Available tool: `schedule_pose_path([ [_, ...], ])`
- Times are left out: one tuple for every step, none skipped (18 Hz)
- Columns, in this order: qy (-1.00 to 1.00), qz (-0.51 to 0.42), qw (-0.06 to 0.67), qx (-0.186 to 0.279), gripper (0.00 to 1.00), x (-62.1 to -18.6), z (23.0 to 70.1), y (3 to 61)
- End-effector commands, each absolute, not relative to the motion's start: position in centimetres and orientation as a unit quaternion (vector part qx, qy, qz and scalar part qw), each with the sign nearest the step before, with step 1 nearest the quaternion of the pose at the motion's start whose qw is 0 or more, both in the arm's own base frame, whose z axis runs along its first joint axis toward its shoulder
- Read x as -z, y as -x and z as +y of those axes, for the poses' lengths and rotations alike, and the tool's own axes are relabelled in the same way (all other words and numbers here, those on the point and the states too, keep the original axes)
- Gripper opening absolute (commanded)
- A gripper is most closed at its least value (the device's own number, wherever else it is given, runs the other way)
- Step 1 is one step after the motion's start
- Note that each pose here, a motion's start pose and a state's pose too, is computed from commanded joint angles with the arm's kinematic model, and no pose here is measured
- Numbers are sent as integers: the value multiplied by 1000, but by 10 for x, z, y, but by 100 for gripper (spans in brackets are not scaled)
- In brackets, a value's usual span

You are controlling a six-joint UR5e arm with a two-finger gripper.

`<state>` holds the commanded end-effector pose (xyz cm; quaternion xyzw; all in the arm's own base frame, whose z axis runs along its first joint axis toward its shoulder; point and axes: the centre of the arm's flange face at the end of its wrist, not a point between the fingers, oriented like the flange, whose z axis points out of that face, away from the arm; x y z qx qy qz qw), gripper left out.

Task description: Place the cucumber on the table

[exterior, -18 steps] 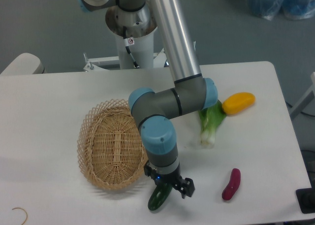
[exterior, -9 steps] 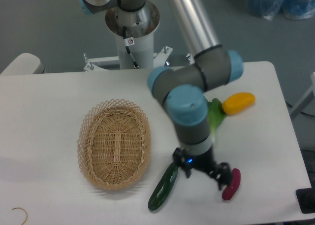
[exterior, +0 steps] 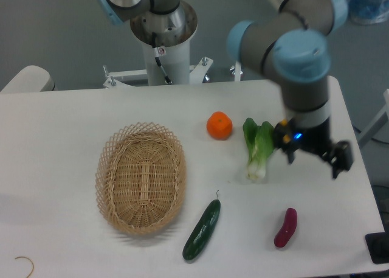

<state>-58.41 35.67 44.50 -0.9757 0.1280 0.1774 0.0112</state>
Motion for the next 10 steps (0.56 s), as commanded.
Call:
schedule_pose_path([
  [973, 148, 9, -176, 100, -445, 339, 593],
  [971, 157, 13, -179, 100, -454, 325, 596],
  [972, 160, 23, -172, 100, -461, 313, 596],
  [974, 156, 29, -164, 100, -466, 299, 598],
  [974, 161, 26, -159, 100, -467, 291, 598],
  [972, 174, 24, -155, 100, -465, 289, 597],
  [972, 180, 20, -148, 100, -459, 284, 598],
  [972, 179, 20, -148, 100, -459, 276, 597],
  [972, 178, 20, -151, 100, -465, 274, 594],
  [972, 177, 20, -151, 100, -465, 273, 594],
])
